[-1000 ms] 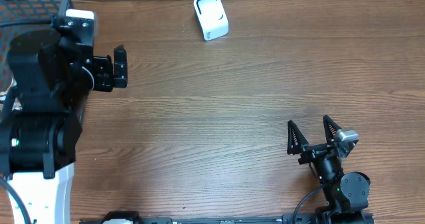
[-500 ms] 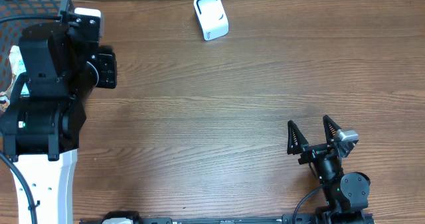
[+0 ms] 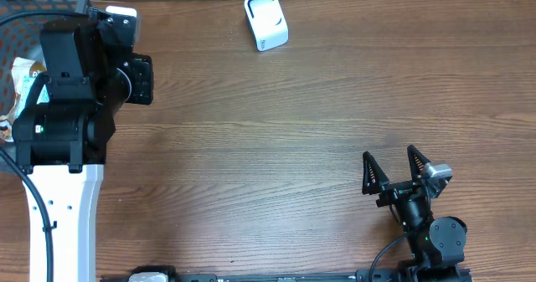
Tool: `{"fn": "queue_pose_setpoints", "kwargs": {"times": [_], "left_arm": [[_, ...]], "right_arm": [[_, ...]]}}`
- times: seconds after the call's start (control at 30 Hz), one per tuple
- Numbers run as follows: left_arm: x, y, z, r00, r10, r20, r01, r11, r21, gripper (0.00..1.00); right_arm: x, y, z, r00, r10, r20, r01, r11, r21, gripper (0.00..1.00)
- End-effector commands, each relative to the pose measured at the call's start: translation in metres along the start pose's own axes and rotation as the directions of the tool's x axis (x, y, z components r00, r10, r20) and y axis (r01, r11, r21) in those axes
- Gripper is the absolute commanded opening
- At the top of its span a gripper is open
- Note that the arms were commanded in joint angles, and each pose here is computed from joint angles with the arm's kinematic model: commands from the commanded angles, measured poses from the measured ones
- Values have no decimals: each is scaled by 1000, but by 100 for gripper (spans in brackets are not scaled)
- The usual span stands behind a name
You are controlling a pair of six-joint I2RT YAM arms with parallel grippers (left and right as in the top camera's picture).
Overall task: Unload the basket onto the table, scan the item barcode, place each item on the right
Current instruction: 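Raise the left gripper and move it over the grey basket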
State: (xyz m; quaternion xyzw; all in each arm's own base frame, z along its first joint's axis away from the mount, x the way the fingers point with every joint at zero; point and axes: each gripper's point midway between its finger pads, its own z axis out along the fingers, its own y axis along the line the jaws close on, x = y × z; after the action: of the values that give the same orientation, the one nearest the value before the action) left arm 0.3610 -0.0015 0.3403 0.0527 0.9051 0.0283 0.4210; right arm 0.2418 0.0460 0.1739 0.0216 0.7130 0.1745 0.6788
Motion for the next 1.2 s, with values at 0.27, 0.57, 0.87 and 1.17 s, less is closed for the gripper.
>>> {"fn": "queue_pose_setpoints", "kwargs": {"times": [0.27, 0.57, 0.87, 1.17], "left_arm": [[-9, -16, -4, 1000, 4, 29, -7, 996, 93, 4], [-9, -16, -4, 1000, 4, 29, -7, 996, 92, 9], [-8, -13, -3, 1000, 3, 25, -5, 997, 73, 4], [-8, 23, -3, 989, -142, 33, 145, 983, -112, 11]], "right_arm": [[3, 0, 0, 1000, 6, 0, -6, 1000, -3, 100], [3, 0, 0, 1000, 6, 0, -6, 1000, -4, 100], [3, 0, 0, 1000, 6, 0, -6, 1000, -3, 100], [3, 0, 0, 1000, 6, 0, -6, 1000, -3, 100]]}}
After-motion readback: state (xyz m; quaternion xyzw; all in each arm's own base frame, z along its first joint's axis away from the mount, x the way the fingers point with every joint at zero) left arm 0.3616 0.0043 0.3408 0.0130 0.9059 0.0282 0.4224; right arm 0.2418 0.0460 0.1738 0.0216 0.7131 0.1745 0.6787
